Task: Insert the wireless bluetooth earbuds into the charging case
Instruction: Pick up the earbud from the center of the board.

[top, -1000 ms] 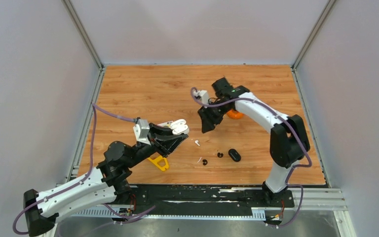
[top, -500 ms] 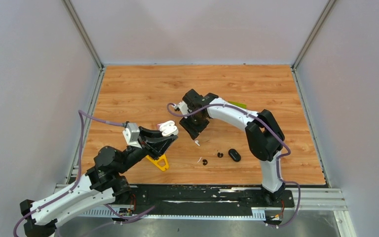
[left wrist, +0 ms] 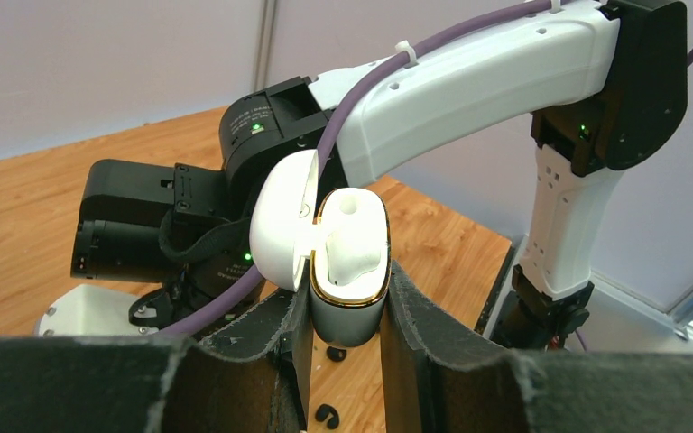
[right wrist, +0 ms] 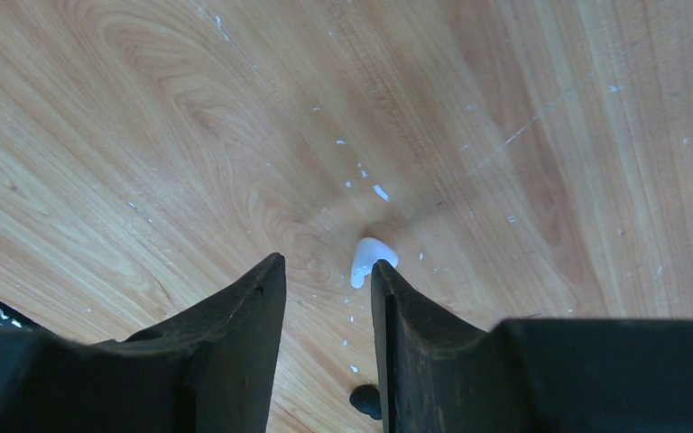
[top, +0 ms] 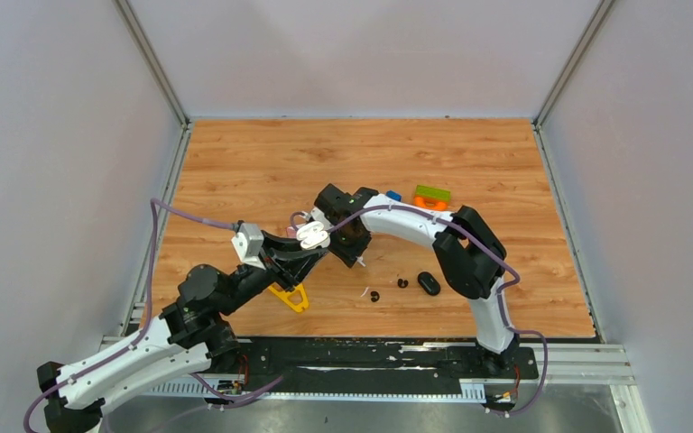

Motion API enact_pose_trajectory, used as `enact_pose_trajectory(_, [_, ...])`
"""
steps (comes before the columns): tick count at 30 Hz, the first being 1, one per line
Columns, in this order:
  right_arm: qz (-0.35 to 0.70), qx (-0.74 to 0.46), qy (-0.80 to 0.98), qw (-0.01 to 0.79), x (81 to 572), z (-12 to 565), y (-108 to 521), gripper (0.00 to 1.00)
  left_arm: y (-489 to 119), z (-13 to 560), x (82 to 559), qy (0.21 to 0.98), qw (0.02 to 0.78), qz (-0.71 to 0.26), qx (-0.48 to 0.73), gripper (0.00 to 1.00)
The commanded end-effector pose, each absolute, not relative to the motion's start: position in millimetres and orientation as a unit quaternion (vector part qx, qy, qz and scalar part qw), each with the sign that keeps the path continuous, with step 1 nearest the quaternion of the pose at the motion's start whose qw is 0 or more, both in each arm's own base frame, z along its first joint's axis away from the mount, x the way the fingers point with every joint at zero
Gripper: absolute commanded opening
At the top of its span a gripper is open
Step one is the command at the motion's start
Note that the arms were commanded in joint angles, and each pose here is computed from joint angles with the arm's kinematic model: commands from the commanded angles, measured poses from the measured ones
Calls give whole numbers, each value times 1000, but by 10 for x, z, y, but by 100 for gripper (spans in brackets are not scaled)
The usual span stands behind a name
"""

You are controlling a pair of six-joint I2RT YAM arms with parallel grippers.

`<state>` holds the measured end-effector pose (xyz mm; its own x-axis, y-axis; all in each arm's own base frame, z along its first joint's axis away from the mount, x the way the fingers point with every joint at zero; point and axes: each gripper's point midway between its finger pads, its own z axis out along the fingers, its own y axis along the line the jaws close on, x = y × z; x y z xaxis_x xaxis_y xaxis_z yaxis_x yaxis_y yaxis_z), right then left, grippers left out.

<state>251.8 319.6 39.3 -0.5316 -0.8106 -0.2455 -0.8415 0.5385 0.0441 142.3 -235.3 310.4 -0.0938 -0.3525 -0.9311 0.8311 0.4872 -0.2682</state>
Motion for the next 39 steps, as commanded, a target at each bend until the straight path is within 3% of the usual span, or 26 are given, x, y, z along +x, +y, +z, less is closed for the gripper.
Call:
enact_pose_trajectory(1, [49, -464, 879, 99, 2554, 309, 3144, 40, -2342, 3317, 1411, 552, 658, -469, 204, 0])
enact_pose_trajectory(22, [15, -476, 875, 88, 2587, 126, 3033, 33, -2365, 3294, 1415, 554, 656, -470, 206, 0])
enact_pose_trajectory(39, [35, -492, 868, 60, 2478, -14, 3044, 36, -2389, 3289, 1414, 555, 653, -470, 211, 0])
